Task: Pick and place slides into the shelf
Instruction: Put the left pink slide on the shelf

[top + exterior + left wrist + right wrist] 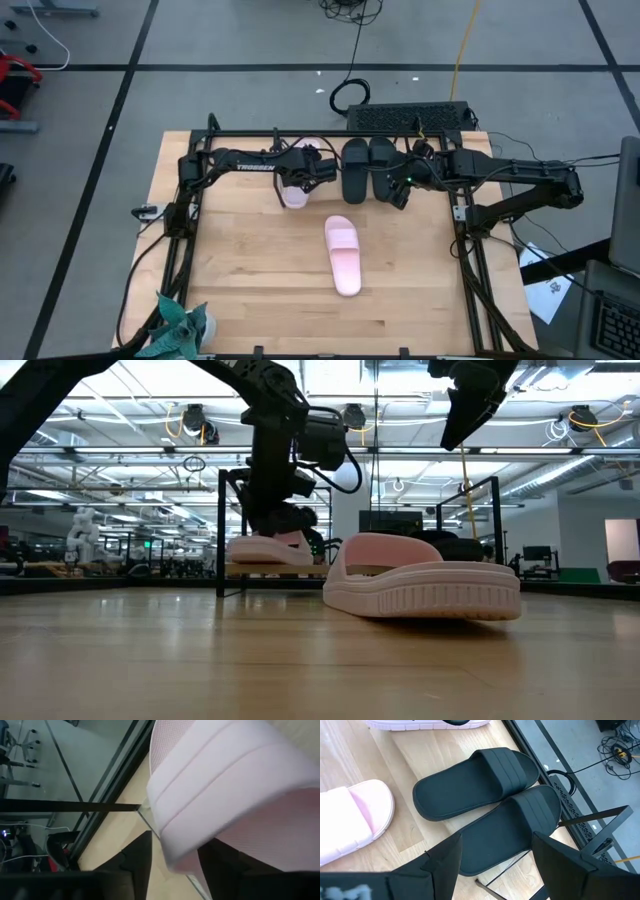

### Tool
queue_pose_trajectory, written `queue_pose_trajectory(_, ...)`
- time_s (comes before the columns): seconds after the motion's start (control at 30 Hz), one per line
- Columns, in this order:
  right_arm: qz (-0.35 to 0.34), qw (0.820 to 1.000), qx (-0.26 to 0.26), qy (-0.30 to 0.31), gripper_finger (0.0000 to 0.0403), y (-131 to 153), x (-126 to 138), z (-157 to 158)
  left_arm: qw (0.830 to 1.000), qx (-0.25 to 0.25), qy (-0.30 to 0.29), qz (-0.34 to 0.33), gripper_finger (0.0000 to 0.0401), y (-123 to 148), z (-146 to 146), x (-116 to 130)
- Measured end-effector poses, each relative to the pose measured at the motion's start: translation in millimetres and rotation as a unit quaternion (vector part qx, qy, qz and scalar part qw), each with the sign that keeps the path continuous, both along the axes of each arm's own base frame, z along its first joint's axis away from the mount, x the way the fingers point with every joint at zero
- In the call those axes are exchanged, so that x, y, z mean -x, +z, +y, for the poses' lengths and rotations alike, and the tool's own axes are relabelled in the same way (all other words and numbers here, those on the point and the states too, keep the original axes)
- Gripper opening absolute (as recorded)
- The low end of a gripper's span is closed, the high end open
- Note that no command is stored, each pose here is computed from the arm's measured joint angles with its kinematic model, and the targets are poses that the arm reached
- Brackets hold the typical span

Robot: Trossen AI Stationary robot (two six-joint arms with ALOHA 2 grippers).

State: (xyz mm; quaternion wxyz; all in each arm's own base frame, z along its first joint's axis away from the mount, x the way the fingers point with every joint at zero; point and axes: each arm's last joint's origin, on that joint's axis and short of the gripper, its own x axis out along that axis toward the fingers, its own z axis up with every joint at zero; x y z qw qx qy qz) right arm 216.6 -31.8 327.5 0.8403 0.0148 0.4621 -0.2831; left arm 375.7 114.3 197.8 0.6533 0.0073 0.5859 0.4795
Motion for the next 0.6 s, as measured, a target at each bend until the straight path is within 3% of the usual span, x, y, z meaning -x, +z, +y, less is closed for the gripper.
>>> queue_pose_trajectory(0.6,-0.002,1.0,-0.01,0.006,0.0231,-0.2,-0.3,0.6,1.0,-0.004,-0.006,-0.023,0.0182,9.8,-13.9,-1.5)
